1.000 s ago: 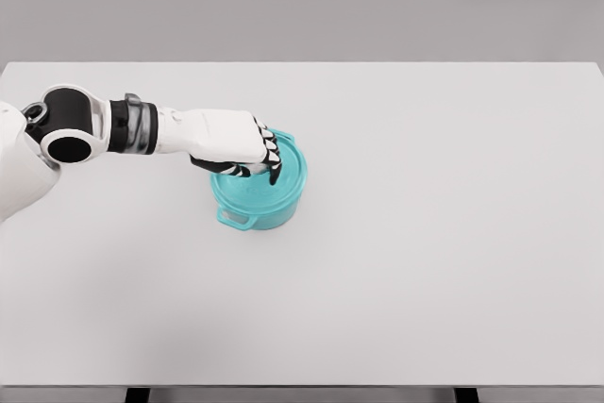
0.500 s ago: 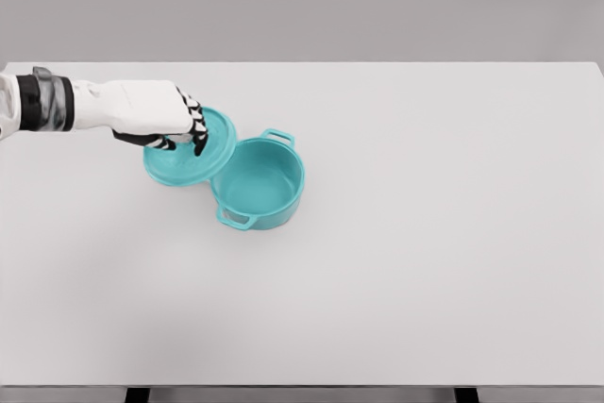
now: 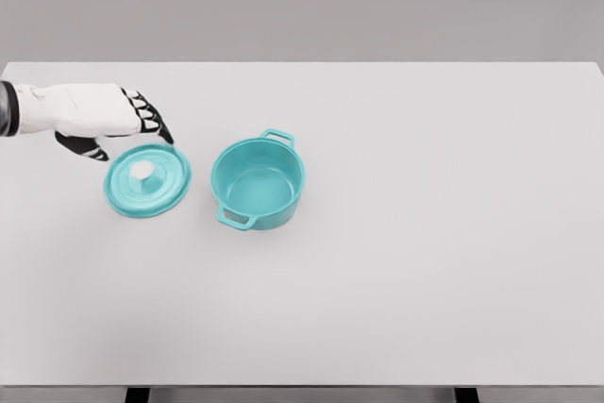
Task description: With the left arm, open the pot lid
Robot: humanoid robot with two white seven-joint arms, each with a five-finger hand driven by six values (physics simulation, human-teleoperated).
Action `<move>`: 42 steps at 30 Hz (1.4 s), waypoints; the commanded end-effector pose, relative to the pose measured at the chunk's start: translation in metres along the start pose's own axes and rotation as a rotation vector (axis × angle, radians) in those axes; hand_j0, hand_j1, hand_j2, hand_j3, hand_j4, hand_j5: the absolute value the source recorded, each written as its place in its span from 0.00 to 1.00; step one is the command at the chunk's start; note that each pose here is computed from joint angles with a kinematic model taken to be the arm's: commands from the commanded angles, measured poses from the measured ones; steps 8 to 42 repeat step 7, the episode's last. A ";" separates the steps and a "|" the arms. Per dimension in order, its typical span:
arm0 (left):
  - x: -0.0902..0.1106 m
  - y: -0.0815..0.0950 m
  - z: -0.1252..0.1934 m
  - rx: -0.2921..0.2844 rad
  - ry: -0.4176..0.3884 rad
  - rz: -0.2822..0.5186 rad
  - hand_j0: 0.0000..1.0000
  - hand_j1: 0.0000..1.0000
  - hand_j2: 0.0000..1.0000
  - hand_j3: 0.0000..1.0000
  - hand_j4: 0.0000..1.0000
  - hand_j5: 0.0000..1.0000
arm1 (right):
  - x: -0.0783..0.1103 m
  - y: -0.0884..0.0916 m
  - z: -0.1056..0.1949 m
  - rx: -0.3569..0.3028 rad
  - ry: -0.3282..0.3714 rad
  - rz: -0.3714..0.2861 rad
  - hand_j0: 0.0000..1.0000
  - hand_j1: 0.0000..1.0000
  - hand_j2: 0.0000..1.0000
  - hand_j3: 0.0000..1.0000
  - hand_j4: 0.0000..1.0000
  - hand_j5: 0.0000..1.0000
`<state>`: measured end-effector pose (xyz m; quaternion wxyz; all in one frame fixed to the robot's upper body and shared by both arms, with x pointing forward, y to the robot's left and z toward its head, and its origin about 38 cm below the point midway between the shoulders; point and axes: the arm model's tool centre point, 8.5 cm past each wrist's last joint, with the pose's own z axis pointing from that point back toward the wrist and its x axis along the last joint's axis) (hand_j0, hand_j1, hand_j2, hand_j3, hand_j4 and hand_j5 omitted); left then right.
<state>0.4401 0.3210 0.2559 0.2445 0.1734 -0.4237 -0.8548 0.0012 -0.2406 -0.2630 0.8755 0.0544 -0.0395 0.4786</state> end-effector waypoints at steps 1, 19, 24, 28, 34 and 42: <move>-0.024 -0.021 0.008 -0.027 0.063 0.084 1.00 1.00 1.00 1.00 1.00 1.00 | 0.000 0.000 0.000 0.000 0.000 0.000 1.00 1.00 1.00 1.00 1.00 1.00; -0.077 -0.073 0.040 0.017 0.186 0.394 1.00 1.00 1.00 1.00 1.00 1.00 | 0.000 0.000 0.000 0.000 0.000 0.000 1.00 1.00 1.00 1.00 1.00 1.00; -0.077 -0.073 0.040 0.017 0.186 0.394 1.00 1.00 1.00 1.00 1.00 1.00 | 0.000 0.000 0.000 0.000 0.000 0.000 1.00 1.00 1.00 1.00 1.00 1.00; -0.077 -0.073 0.040 0.017 0.186 0.394 1.00 1.00 1.00 1.00 1.00 1.00 | 0.000 0.000 0.000 0.000 0.000 0.000 1.00 1.00 1.00 1.00 1.00 1.00; -0.077 -0.073 0.040 0.017 0.186 0.394 1.00 1.00 1.00 1.00 1.00 1.00 | 0.000 0.000 0.000 0.000 0.000 0.000 1.00 1.00 1.00 1.00 1.00 1.00; -0.077 -0.073 0.040 0.017 0.186 0.394 1.00 1.00 1.00 1.00 1.00 1.00 | 0.000 0.000 0.000 0.000 0.000 0.000 1.00 1.00 1.00 1.00 1.00 1.00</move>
